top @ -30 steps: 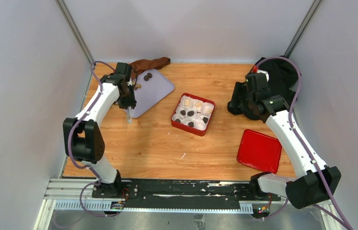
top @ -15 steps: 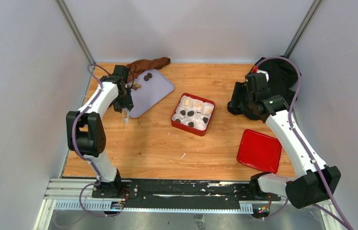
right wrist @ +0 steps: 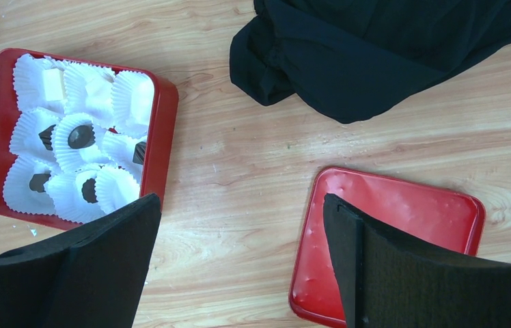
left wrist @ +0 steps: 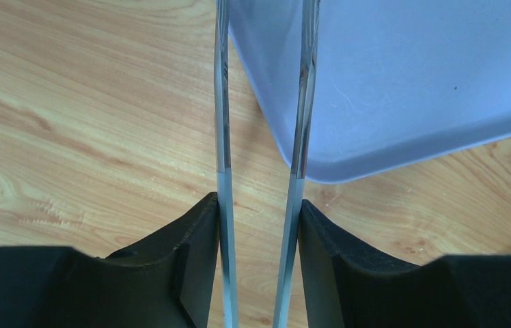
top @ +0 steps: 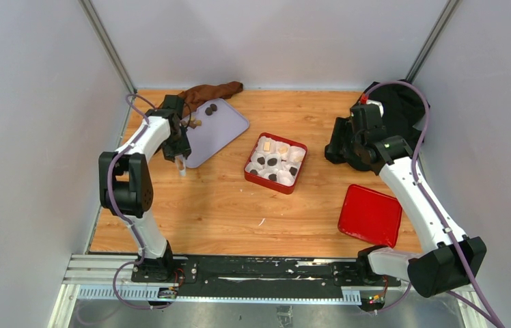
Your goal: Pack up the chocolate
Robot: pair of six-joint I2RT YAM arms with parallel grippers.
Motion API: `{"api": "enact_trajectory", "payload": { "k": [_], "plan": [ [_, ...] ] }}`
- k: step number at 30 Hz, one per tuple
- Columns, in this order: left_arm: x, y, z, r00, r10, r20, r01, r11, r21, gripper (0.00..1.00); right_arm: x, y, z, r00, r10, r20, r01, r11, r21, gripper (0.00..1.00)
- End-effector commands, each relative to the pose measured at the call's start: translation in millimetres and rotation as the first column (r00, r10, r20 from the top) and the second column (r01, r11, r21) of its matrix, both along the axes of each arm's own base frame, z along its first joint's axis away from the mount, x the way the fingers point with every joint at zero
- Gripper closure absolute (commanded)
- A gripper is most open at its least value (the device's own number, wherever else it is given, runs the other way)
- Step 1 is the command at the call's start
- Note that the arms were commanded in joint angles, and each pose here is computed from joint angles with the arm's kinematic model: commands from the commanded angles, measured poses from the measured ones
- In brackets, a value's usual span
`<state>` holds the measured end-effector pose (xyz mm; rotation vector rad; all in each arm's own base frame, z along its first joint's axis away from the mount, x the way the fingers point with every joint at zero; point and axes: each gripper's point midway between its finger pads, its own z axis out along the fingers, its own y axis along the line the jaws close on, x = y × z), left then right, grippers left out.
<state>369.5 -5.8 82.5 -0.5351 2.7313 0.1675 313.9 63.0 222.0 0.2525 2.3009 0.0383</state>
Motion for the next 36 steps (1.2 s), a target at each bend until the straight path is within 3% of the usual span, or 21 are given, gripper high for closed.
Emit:
{"api": "enact_trajectory", "payload": {
  "k": [1, 13, 24, 30, 36],
  "plan": [
    [12, 5, 4, 0.999, 0.037, 0.040, -0.036, 0.999, -0.006, 0.53, -4, -6, 0, 1.000, -0.017, -0.014, 0.017, 1.000, -0.013, 0.08],
    [12, 13, 7, 0.998, 0.040, 0.047, -0.040, 0.999, 0.001, 0.48, -4, -6, -1, 1.000, -0.017, -0.020, 0.017, 1.000, -0.015, 0.08],
    [27, 16, 3, 0.999, -0.034, 0.024, 0.034, 0.999, -0.016, 0.51, -4, -7, -2, 1.000, -0.020, -0.019, 0.019, 1.000, -0.016, 0.08],
    [29, 18, -1, 0.999, -0.044, 0.013, 0.044, 0.999, -0.017, 0.60, -5, -8, -1, 1.000, -0.023, -0.015, 0.022, 1.000, -0.017, 0.08],
    [26, 16, 0, 0.999, -0.053, 0.014, 0.053, 0.998, -0.026, 0.86, -4, -7, 0, 1.000, -0.021, -0.016, 0.021, 1.000, -0.014, 0.08]
  ]
}}
